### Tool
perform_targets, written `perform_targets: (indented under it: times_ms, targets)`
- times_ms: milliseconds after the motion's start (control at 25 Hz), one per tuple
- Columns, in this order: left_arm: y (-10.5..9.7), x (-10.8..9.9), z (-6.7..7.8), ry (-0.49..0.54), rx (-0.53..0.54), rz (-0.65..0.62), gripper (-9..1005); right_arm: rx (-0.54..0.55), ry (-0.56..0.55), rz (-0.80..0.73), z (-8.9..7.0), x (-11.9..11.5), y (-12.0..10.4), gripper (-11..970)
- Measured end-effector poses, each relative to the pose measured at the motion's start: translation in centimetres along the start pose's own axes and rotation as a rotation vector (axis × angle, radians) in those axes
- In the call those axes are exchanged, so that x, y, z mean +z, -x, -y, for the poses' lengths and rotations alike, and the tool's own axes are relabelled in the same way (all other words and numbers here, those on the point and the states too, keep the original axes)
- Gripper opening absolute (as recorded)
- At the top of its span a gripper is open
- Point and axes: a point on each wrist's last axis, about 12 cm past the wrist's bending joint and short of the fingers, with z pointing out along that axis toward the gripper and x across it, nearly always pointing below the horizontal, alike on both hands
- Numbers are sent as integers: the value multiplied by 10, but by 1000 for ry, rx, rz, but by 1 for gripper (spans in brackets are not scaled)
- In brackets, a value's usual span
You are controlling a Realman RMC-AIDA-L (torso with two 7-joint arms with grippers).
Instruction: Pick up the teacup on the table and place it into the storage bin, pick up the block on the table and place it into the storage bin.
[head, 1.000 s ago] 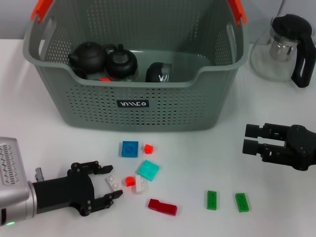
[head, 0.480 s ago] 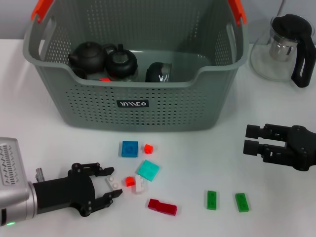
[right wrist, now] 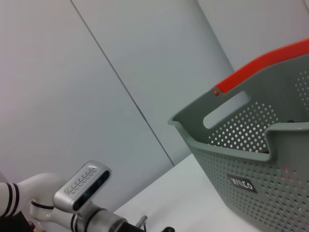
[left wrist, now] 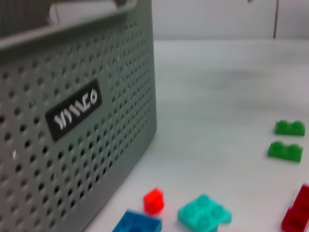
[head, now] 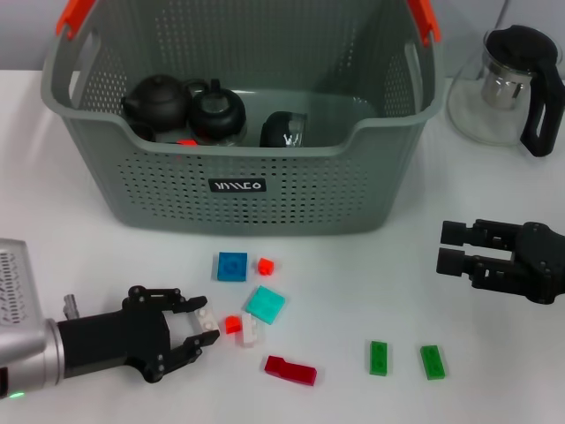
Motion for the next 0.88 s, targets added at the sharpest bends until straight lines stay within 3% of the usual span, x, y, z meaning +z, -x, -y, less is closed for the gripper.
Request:
perform_targets:
  times_ms: [200, 480, 760, 880]
  targets:
    - [19, -21, -4, -41, -63, 152, 417, -3, 3, 0, 0, 1, 1, 674]
    - [65, -50, -19, -219, -142, 438, 421, -7, 9, -3, 0, 3, 2, 673]
    - [109, -43, -51, -220, -187, 633, 425, -6, 15, 1, -1, 4, 1, 673]
    - [138, -34, -73, -207, -185, 711, 427, -7, 11, 1, 0, 4, 1, 674]
